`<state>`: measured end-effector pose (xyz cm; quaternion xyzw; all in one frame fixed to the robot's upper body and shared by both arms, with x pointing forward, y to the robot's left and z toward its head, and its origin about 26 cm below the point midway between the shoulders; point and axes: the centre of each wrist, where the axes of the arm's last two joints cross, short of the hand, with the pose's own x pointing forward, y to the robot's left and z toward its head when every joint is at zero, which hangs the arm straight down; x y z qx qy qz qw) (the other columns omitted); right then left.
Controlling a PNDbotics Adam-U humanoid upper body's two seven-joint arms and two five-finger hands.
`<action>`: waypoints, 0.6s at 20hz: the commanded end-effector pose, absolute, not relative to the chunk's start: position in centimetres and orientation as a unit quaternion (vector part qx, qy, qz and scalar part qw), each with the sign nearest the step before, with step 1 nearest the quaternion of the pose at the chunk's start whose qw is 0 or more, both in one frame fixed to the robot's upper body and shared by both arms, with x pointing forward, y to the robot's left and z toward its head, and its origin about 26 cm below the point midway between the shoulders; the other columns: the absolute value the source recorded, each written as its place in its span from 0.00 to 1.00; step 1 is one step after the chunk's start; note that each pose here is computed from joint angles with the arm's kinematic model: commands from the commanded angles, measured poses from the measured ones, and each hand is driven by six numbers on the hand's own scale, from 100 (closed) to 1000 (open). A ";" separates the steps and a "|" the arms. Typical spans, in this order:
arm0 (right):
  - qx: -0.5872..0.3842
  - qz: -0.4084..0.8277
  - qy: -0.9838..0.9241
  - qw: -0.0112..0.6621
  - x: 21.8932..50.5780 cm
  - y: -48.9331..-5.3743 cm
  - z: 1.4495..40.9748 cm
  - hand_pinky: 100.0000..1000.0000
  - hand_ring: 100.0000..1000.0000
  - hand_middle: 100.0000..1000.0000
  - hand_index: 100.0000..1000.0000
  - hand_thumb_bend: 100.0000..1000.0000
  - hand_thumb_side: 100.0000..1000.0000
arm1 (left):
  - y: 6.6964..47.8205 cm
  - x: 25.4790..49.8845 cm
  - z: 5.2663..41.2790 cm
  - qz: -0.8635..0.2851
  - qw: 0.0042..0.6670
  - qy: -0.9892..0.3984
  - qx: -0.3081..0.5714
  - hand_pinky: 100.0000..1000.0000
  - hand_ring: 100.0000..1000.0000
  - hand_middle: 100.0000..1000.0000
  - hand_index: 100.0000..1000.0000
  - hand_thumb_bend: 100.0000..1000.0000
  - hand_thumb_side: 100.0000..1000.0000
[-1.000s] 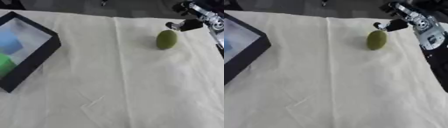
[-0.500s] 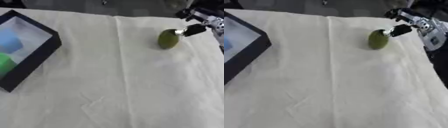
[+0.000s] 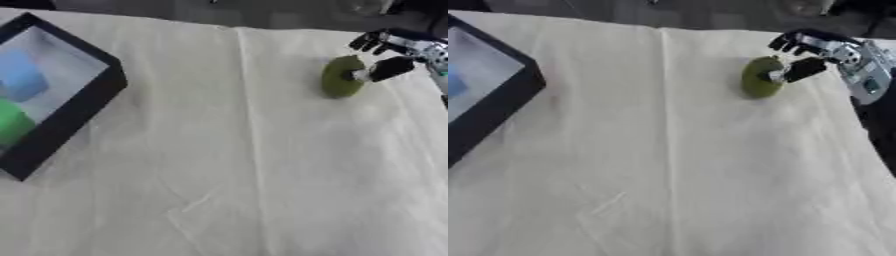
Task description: Pick up the objects with one hand, pass them to the other hand, and then place them into the box on the other side of the table.
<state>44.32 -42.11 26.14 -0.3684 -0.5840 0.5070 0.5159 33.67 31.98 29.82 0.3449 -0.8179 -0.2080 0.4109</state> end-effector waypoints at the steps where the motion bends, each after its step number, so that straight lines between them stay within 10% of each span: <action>1: -0.412 0.499 -0.573 0.503 43.6 -43.6 28.2 0.84 0.87 0.81 0.86 0.38 0.42 | 32.6 33.2 31.1 -0.206 0.394 -0.818 0.365 0.74 0.63 0.60 0.69 0.39 0.35; 12: -0.442 0.512 -0.529 0.513 43.6 -44.4 27.4 0.84 0.84 0.77 0.82 0.38 0.49 | 32.6 33.1 31.0 -0.208 0.395 -0.818 0.364 0.74 0.63 0.60 0.68 0.39 0.36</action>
